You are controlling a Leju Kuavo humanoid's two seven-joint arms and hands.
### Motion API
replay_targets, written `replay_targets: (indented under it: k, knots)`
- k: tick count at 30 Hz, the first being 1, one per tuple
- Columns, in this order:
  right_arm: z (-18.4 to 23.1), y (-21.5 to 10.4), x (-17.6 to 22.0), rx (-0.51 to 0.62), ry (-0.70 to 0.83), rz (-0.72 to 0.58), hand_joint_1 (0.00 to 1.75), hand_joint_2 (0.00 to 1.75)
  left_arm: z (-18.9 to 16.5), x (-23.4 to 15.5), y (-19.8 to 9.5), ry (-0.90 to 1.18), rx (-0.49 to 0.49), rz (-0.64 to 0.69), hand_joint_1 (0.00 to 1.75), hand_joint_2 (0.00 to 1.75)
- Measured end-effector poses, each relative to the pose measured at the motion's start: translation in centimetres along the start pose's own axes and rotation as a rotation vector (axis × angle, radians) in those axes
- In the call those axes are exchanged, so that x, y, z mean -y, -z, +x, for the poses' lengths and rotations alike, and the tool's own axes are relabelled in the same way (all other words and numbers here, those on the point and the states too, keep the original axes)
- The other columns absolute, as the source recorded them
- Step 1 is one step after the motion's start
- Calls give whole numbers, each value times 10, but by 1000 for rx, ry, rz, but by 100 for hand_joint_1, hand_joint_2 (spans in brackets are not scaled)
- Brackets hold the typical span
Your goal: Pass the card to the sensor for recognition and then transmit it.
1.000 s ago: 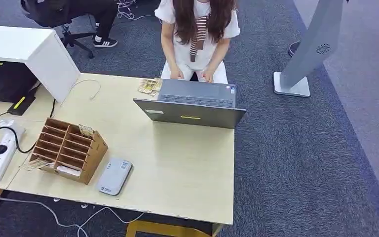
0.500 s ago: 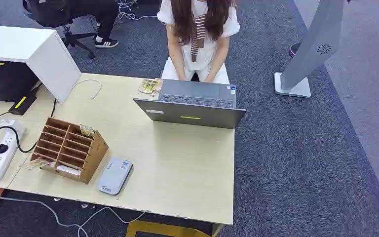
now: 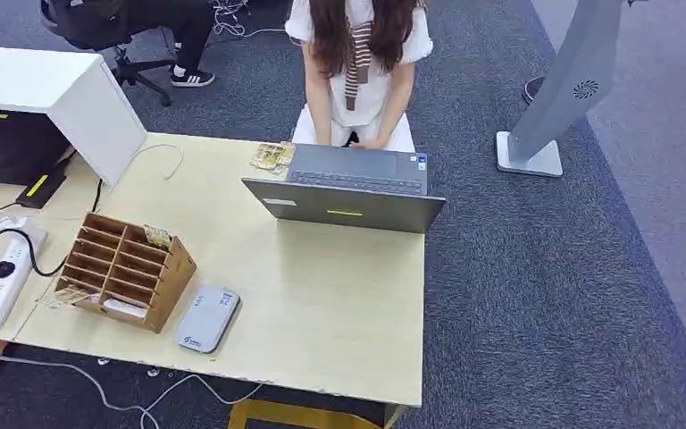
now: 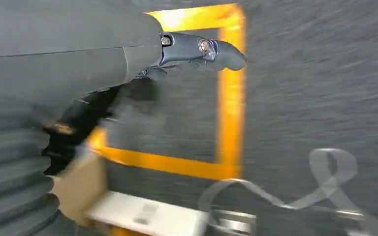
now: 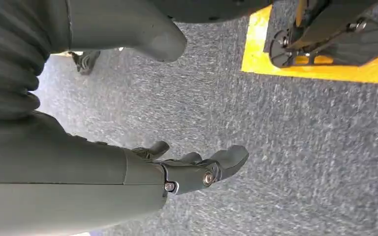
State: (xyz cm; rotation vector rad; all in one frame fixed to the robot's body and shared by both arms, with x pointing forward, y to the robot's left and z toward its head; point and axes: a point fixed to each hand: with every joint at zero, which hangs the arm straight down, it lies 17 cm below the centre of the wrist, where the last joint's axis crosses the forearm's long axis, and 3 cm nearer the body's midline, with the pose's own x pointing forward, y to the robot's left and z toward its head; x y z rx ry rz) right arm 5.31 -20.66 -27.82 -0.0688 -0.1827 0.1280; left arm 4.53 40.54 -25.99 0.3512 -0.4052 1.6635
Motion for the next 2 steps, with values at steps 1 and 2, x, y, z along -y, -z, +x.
replay_targets:
  k: [1,2]
  knots:
    - [0,0,-1,3,-8,6,0,175,-12,3,-3,43,-32,-14,0,175]
    - [1,0,-2,4,-17,9,0,175,-23,6,-6,80,-57,-31,0,175]
